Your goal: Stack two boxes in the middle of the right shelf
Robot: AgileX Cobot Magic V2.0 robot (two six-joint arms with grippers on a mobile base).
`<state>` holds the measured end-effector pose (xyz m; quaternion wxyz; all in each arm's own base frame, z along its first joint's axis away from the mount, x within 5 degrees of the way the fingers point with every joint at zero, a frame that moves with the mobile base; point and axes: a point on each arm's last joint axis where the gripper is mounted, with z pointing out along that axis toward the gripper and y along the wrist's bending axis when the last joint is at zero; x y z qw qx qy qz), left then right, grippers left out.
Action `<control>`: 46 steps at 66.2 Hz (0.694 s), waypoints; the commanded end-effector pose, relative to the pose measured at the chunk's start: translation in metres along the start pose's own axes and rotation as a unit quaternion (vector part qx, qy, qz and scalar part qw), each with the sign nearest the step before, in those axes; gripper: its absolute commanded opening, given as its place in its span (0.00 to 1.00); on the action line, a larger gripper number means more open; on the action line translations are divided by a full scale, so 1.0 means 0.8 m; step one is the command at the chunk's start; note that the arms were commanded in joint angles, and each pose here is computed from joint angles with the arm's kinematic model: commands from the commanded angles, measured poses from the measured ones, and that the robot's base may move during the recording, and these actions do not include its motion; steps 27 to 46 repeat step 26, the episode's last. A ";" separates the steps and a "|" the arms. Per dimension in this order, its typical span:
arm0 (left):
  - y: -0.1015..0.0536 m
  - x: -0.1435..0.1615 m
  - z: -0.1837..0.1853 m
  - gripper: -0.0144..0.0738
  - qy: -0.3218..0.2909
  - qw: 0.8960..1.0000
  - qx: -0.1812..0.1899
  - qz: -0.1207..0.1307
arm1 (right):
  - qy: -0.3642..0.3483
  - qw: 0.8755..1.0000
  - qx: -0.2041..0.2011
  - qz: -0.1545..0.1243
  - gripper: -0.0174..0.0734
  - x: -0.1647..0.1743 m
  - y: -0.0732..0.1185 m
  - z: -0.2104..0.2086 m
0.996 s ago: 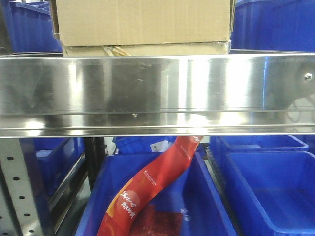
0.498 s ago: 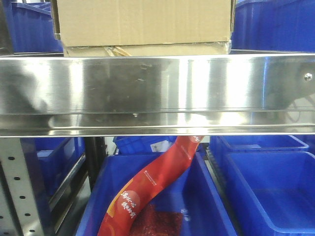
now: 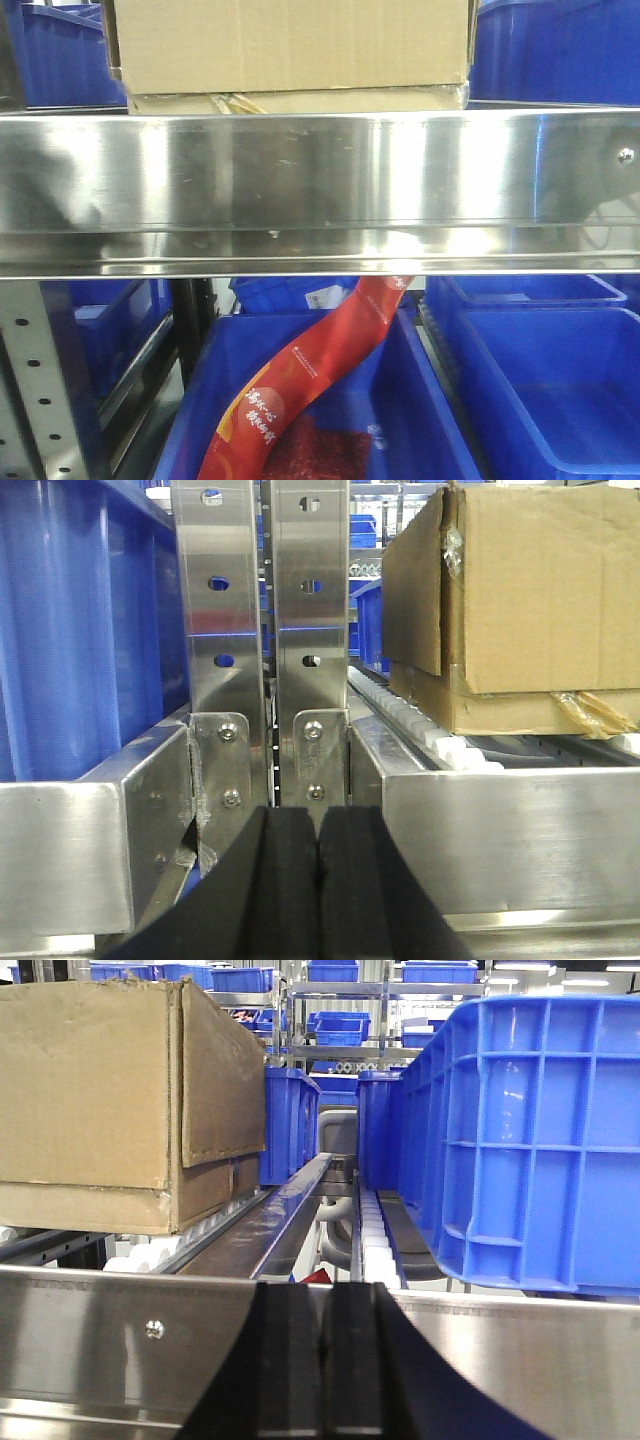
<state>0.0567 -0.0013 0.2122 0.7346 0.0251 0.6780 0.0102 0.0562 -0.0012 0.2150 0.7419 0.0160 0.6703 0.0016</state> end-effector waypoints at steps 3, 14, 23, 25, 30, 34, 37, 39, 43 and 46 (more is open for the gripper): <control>0.000 -0.002 -0.001 0.06 -0.009 1.000 0.002 -0.008 | -0.012 1.000 0.004 0.000 0.01 -0.002 -0.001 0.000; 0.000 -0.002 -0.001 0.06 -0.009 1.000 0.002 -0.008 | -0.012 1.000 0.004 0.000 0.01 -0.002 -0.001 0.000; 0.000 -0.002 -0.001 0.06 -0.009 1.000 0.002 -0.008 | -0.012 1.000 0.004 0.000 0.01 -0.002 -0.001 0.000; 0.000 -0.002 -0.001 0.06 -0.009 1.000 0.002 -0.008 | -0.012 1.000 0.004 0.000 0.01 -0.002 -0.001 0.000; 0.000 -0.002 -0.001 0.06 -0.009 1.000 0.002 -0.008 | -0.012 1.000 0.004 0.000 0.01 -0.002 -0.001 0.000; 0.000 -0.002 -0.001 0.06 -0.009 1.000 0.002 -0.008 | -0.012 1.000 0.004 0.000 0.01 -0.002 -0.001 0.000; 0.000 -0.002 -0.001 0.06 -0.009 1.000 0.002 -0.008 | -0.012 1.000 0.004 0.000 0.01 -0.002 -0.001 0.000; 0.000 -0.002 -0.001 0.06 -0.009 1.000 0.002 -0.008 | -0.012 1.000 0.004 0.000 0.01 -0.002 -0.001 0.000; 0.000 -0.002 -0.001 0.06 -0.009 1.000 0.002 -0.008 | -0.012 1.000 0.004 0.000 0.01 -0.002 -0.001 0.000; 0.000 -0.002 -0.001 0.06 -0.009 1.000 0.002 -0.008 | -0.012 1.000 0.004 0.000 0.01 -0.002 -0.001 0.000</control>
